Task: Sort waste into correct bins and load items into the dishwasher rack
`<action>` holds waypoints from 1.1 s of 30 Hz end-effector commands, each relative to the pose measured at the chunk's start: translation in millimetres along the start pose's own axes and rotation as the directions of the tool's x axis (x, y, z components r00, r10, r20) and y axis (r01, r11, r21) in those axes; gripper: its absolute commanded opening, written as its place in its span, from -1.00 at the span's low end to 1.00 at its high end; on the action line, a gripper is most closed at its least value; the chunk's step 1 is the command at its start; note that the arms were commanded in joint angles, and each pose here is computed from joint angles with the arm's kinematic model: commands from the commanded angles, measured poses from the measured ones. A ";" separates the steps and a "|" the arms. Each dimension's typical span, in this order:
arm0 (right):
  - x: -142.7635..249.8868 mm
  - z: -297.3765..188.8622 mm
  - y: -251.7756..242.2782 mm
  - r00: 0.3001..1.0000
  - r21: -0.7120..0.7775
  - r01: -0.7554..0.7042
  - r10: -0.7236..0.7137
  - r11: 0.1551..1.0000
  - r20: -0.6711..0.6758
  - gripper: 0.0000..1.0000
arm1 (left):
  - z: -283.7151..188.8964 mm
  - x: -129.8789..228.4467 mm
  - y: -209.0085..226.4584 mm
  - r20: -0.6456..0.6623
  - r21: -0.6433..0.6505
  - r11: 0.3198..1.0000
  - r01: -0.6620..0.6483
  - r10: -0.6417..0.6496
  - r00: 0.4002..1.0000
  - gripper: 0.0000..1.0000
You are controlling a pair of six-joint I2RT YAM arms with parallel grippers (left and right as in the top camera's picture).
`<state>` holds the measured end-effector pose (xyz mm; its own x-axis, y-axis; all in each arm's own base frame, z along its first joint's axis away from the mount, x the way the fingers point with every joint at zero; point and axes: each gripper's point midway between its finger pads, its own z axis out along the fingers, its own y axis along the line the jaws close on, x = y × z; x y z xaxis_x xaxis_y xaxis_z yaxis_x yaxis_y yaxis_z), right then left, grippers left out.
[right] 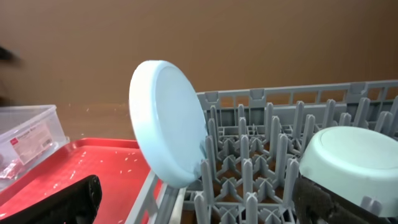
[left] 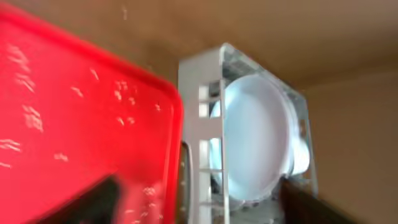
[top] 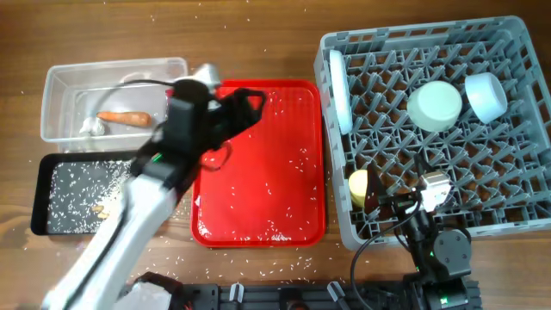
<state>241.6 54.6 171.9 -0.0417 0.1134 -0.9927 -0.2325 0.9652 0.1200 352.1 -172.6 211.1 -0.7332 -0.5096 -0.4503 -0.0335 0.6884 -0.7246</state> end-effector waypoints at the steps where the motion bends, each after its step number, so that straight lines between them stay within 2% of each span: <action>1: -1.6 -0.4 1.3 1.000 -0.009 -0.013 0.013 1.000 0.007 0.99 | -85.7 -24.4 -32.4 0.203 -0.006 0.930 -0.369 0.362 0.910 1.00; 2: -1.6 -0.4 1.3 1.000 -0.009 -0.013 0.013 1.000 0.007 0.99 | -111.1 -21.6 -35.1 0.235 -0.021 0.908 -0.419 0.412 0.881 1.00; 4: -1.6 -0.4 1.3 1.000 -0.009 -0.013 0.013 1.000 0.007 0.99 | -154.0 -23.0 -23.2 0.299 -0.141 0.863 -0.485 0.504 0.810 0.99; 5: -1.6 -0.4 1.3 1.000 -0.009 -0.013 0.013 1.000 0.007 1.00 | -164.4 -20.4 -19.2 0.306 -0.163 0.857 -0.489 0.515 0.801 0.99; 7: -1.6 -0.4 1.3 1.000 -0.009 -0.013 0.013 1.000 0.007 1.00 | -184.4 -14.1 -6.1 0.312 -0.214 0.856 -0.471 0.517 0.797 0.99; 11: -1.7 -0.4 1.4 1.000 -0.009 -0.013 0.013 1.000 0.007 1.00 | -195.3 -4.5 39.8 0.233 -0.387 0.825 -0.413 0.520 0.822 0.99; 13: -1.7 -0.4 1.4 1.000 -0.009 -0.013 0.013 1.000 0.007 1.00 | -193.2 -11.1 50.3 0.267 -0.430 0.817 -0.385 0.522 0.810 1.00; 15: -1.6 -0.4 1.3 1.000 -0.009 -0.013 0.013 1.000 0.007 0.99 | -186.1 -18.7 59.4 0.355 -0.405 0.844 -0.352 0.500 0.790 1.00; 17: -1.6 -0.4 1.3 1.000 -0.009 -0.013 0.013 1.000 0.007 0.99 | -174.8 -18.7 70.0 0.444 -0.324 0.878 -0.352 0.470 0.763 1.00; 24: -1.6 -0.4 1.3 1.000 -0.009 -0.014 0.014 1.000 0.007 1.00 | -155.3 19.8 119.4 0.571 -0.267 0.884 -0.383 0.466 0.676 1.00; 28: -1.6 -0.4 1.3 1.000 -0.009 -0.013 0.013 1.000 0.007 0.99 | -127.1 31.4 153.8 0.525 -0.295 0.888 -0.352 0.458 0.717 1.00; 33: -1.6 -0.4 1.3 1.000 -0.009 -0.014 0.014 1.000 0.007 0.99 | -127.8 27.2 154.4 0.548 -0.302 0.888 -0.348 0.460 0.699 1.00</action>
<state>241.6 54.6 172.0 -0.0417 0.1130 -0.9927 -0.2329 0.9651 0.1196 239.8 -17.7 155.8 -0.1648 -0.3291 -0.9298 0.0342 0.9402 -0.3389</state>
